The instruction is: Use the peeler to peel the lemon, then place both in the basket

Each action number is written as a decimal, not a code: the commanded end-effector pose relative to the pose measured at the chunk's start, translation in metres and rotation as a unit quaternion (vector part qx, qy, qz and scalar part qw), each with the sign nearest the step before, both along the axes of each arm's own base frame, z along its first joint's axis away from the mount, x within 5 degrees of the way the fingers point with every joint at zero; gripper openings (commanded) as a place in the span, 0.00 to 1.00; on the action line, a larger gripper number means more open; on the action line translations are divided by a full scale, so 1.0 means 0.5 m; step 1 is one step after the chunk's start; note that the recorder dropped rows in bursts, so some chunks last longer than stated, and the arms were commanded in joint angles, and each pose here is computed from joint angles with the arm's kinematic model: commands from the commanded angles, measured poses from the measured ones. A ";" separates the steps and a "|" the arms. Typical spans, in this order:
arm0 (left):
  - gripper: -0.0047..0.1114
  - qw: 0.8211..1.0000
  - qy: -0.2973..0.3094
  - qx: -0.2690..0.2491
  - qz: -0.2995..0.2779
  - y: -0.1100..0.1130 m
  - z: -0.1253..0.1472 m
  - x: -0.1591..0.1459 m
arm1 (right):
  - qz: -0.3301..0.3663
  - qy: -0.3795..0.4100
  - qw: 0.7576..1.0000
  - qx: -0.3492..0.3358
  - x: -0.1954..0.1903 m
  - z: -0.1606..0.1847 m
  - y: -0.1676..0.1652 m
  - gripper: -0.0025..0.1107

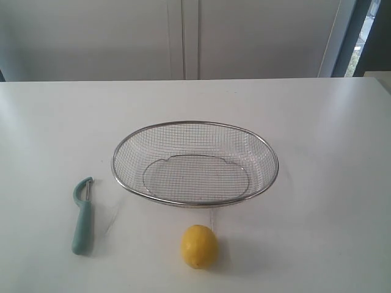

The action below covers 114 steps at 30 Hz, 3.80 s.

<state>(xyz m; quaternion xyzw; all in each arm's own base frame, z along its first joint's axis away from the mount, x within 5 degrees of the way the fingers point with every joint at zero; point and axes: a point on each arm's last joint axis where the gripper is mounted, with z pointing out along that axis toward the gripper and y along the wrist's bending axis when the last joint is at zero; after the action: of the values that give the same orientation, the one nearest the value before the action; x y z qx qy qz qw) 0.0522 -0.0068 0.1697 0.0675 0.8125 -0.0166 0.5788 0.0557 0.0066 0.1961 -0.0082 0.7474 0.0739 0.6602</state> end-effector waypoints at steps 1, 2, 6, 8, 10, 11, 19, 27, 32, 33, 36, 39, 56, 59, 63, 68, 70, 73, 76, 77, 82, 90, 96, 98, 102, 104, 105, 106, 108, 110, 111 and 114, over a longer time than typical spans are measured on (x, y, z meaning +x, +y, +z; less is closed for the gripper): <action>0.04 1.000 0.001 0.002 0.000 0.000 -0.003 0.000 | 0.001 -0.028 1.000 0.005 0.000 0.007 0.000 0.02; 0.04 1.000 0.001 0.002 0.000 0.000 -0.003 0.000 | 0.001 -0.029 1.000 0.005 0.000 0.008 0.001 0.02; 0.04 1.000 0.001 0.002 0.000 0.000 -0.003 0.000 | 0.003 -0.081 0.997 0.018 0.000 0.027 0.001 0.02; 0.04 1.000 0.001 0.002 0.000 0.000 -0.003 0.000 | 0.004 -0.113 0.993 0.023 -0.001 0.039 0.001 0.02; 0.04 1.000 0.001 0.002 0.000 0.000 -0.003 0.000 | 0.005 -0.138 0.990 0.026 -0.002 0.048 0.001 0.02; 0.04 1.000 0.001 0.002 0.000 0.000 -0.003 0.000 | 0.005 -0.148 0.989 0.027 -0.003 0.052 0.001 0.02; 0.04 1.000 0.001 0.002 0.000 0.000 -0.003 0.000 | 0.016 -0.134 0.963 0.232 -0.004 0.057 0.001 0.02; 0.04 1.000 0.001 0.002 0.000 0.000 -0.003 0.000 | -0.016 0.022 0.989 0.143 0.026 0.110 0.004 0.02; 0.04 1.000 0.001 0.002 0.000 0.000 -0.003 0.000 | -0.012 0.173 0.983 0.063 0.110 0.142 0.019 0.02; 0.04 1.000 0.001 0.002 0.000 0.000 -0.003 0.000 | -0.007 0.200 0.978 0.054 0.127 0.145 0.023 0.02; 0.04 1.000 0.001 0.002 0.000 0.000 -0.003 0.000 | 0.027 0.281 0.959 0.024 0.170 0.144 0.042 0.02; 0.04 1.000 0.001 0.002 0.000 0.000 -0.003 0.000 | 0.072 0.348 0.934 -0.024 0.211 0.138 0.065 0.02; 0.04 1.000 0.001 0.002 0.000 0.000 -0.003 0.000 | 0.226 0.404 0.877 -0.126 0.327 0.172 0.283 0.02; 0.04 1.000 0.001 0.002 0.000 0.000 -0.003 0.000 | 0.245 0.402 0.870 -0.148 0.330 0.175 0.332 0.02; 0.04 1.000 0.001 0.002 0.000 0.000 -0.003 0.000 | 0.283 0.394 0.857 -0.173 0.333 0.180 0.407 0.02; 0.04 1.000 0.001 0.002 0.000 0.000 -0.003 0.000 | 0.326 0.382 0.840 -0.207 0.340 0.171 0.511 0.02; 0.04 1.000 0.001 0.002 0.000 0.000 -0.003 0.000 | 0.344 0.379 0.831 -0.219 0.340 0.162 0.559 0.02; 0.04 1.000 0.001 0.002 0.000 0.000 -0.003 0.000 | 0.365 0.372 0.817 -0.246 0.334 0.146 0.625 0.02; 0.04 1.000 0.001 0.002 0.000 0.000 -0.003 0.000 | 0.378 0.365 0.807 -0.271 0.336 0.125 0.682 0.02; 0.04 1.000 0.001 0.002 0.000 0.000 -0.003 0.000 | 0.381 0.364 0.805 -0.273 0.337 0.118 0.699 0.02; 0.04 1.000 0.001 0.002 0.000 0.000 -0.003 0.000 | 0.391 0.352 0.808 -0.265 0.348 0.083 0.755 0.02; 0.04 1.000 0.001 0.002 0.000 0.000 -0.003 0.000 | 0.397 0.360 0.798 -0.275 0.353 0.026 0.799 0.02; 0.04 1.000 0.001 0.002 0.000 0.000 -0.003 0.000 | 0.398 0.371 0.791 -0.280 0.354 -0.009 0.814 0.04; 0.04 1.000 0.001 0.002 0.000 0.000 -0.003 0.000 | 0.396 0.377 0.788 -0.284 0.355 -0.024 0.816 0.09; 0.04 1.000 0.001 0.002 0.000 0.000 -0.003 0.000 | 0.394 0.378 0.791 -0.278 0.357 -0.037 0.821 0.23; 0.04 1.000 0.001 0.002 0.000 0.000 -0.003 0.000 | 0.395 0.376 0.793 -0.272 0.357 -0.039 0.824 0.31; 0.04 1.000 0.001 0.002 0.000 0.000 -0.003 0.000 | 0.396 0.374 0.794 -0.269 0.358 -0.040 0.825 0.34; 0.04 1.000 0.001 0.002 0.000 0.000 -0.003 0.000 | 0.397 0.373 0.795 -0.268 0.359 -0.044 0.827 0.37; 0.04 1.000 0.001 0.002 0.000 0.000 -0.003 0.000 | 0.398 0.371 0.796 -0.267 0.360 -0.050 0.829 0.38; 0.04 1.000 0.001 0.002 0.000 0.000 -0.003 0.000 | 0.396 0.376 0.793 -0.270 0.361 -0.063 0.830 0.38; 0.04 1.000 0.001 0.002 0.000 0.000 -0.003 0.000 | 0.396 0.378 0.792 -0.272 0.361 -0.068 0.831 0.38; 0.04 1.000 0.001 0.002 0.000 0.000 -0.003 0.000 | 0.394 0.384 0.788 -0.276 0.362 -0.087 0.832 0.38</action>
<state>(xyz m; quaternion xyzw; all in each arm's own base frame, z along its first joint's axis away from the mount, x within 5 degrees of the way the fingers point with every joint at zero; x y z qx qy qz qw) 0.0522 -0.0068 0.1697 0.0675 0.8125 -0.0166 0.5788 0.2360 0.4210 0.1591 -0.4557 0.8586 0.1165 0.2038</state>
